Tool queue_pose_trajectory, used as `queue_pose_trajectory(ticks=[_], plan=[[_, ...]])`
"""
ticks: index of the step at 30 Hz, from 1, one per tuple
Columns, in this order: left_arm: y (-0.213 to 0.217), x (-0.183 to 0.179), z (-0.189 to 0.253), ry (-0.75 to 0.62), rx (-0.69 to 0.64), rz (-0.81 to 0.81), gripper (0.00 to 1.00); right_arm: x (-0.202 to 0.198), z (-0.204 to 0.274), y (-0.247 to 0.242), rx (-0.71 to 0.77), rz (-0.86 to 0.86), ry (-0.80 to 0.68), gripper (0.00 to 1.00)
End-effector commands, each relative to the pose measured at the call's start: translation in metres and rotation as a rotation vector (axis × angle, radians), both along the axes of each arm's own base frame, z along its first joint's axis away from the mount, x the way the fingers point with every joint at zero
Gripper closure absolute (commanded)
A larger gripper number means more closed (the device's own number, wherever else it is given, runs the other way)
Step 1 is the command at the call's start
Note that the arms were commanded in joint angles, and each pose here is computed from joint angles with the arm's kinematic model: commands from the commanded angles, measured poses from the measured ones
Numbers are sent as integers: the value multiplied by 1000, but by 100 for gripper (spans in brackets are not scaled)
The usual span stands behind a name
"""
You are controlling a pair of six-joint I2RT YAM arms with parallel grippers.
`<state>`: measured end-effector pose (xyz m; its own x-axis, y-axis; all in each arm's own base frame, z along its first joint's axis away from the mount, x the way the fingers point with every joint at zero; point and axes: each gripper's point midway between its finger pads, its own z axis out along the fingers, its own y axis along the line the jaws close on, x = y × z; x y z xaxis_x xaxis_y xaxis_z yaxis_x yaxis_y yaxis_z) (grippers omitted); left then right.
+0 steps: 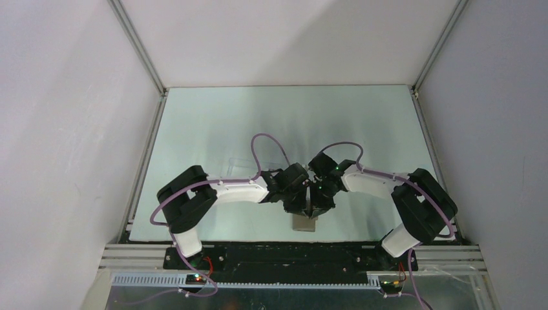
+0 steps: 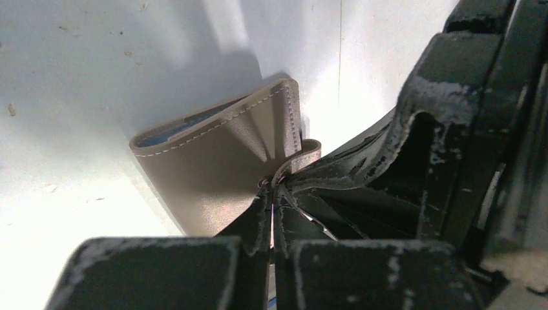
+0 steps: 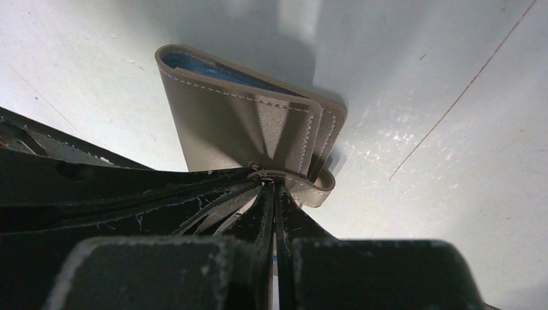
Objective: Put the credit cards into the card holder
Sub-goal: Close the card holder at the center of the board.
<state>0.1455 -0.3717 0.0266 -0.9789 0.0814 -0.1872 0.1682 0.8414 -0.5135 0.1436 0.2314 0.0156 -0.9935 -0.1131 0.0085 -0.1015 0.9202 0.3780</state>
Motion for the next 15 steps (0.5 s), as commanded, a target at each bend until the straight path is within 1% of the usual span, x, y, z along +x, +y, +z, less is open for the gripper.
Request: queue_pose_trajectory(ticks=[1,5,8,11,12,15], plan=[[41,-12,-60,59,214,48,100,-18,-70,-46,-290,-1,5,100],[49,-14,-65,70,247,72,100,-24,-77,-54,-334,-5,18,100],[51,-14,-63,66,251,79,100,-21,-73,-50,-306,4,6,100],[49,-12,-59,56,238,77,100,-12,-54,-32,-197,8,-40,100],[48,-11,-55,45,230,71,100,-12,-47,-24,-140,17,-32,100],[43,-6,-43,16,200,63,100,2,-12,0,31,17,-108,100]])
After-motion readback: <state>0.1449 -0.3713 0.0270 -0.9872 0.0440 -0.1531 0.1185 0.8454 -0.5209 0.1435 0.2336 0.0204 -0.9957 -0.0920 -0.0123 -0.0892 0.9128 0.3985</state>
